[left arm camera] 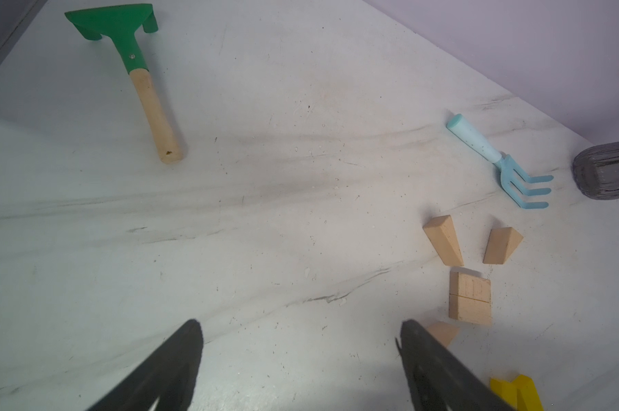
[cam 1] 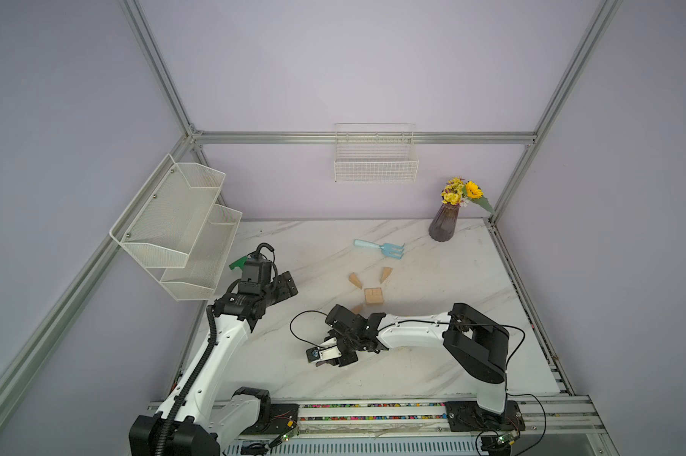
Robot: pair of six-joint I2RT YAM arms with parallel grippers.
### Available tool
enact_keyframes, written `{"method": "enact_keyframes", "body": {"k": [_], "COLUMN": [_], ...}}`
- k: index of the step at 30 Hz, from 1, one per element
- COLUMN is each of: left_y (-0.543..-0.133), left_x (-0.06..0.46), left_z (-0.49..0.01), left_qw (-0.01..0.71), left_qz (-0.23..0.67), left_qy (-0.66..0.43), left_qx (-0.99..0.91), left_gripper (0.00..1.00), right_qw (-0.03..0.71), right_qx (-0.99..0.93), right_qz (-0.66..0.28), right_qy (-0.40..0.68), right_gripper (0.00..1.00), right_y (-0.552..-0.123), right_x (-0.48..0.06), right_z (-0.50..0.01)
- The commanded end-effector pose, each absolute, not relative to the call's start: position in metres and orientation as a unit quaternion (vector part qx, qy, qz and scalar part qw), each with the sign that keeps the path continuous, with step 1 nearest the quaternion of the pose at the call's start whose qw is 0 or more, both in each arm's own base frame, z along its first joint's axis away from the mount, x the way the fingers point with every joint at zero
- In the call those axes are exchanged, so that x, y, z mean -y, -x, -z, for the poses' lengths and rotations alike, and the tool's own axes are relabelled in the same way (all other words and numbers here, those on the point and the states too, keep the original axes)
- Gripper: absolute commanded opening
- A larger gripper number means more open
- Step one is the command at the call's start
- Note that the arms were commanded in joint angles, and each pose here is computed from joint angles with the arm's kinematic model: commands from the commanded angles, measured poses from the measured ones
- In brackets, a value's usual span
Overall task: Assemble a small pinwheel with building blocks
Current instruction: Pick up the building block from the center of the board, then assemble the building block at the center of the board.
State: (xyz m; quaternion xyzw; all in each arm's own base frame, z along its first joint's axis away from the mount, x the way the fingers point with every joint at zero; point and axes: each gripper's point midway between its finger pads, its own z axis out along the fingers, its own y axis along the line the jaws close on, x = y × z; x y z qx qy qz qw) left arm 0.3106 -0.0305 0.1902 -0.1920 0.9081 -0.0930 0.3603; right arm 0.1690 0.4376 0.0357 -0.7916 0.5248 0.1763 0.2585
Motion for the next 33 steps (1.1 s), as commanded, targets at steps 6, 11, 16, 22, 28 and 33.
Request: {"method": "enact_keyframes", "body": {"k": [6, 11, 16, 22, 28, 33], "left_y": [-0.314, -0.314, -0.316, -0.32, -0.327, -0.332], "left_x": [0.029, 0.029, 0.029, 0.03, 0.036, 0.04], "left_z": [-0.19, -0.19, -0.19, -0.192, -0.187, -0.186], "left_qw": [0.367, 0.367, 0.367, 0.371, 0.362, 0.355], "left_qz": [0.101, 0.1, 0.101, 0.101, 0.111, 0.117], "left_qy": [0.204, 0.204, 0.204, 0.199, 0.195, 0.187], "left_qx": [-0.902, -0.902, -0.902, -0.902, -0.905, -0.908], "left_gripper": [0.88, 0.88, 0.88, 0.89, 0.89, 0.89], "right_qw": [0.246, 0.272, 0.308, 0.372, 0.394, 0.373], "right_qx": [-0.557, -0.562, -0.57, -0.621, -0.711, -0.774], "right_qz": [-0.19, -0.199, -0.196, -0.17, -0.11, -0.087], "right_qy": [0.77, 0.755, 0.736, 0.668, 0.572, 0.504], "right_gripper": [0.26, 0.17, 0.13, 0.12, 0.12, 0.12], "right_y": [-0.166, -0.173, -0.186, -0.232, -0.293, -0.328], "right_x": [-0.432, -0.433, -0.431, -0.396, -0.318, -0.255], "right_z": [-0.031, -0.051, -0.083, -0.135, -0.135, -0.111]}}
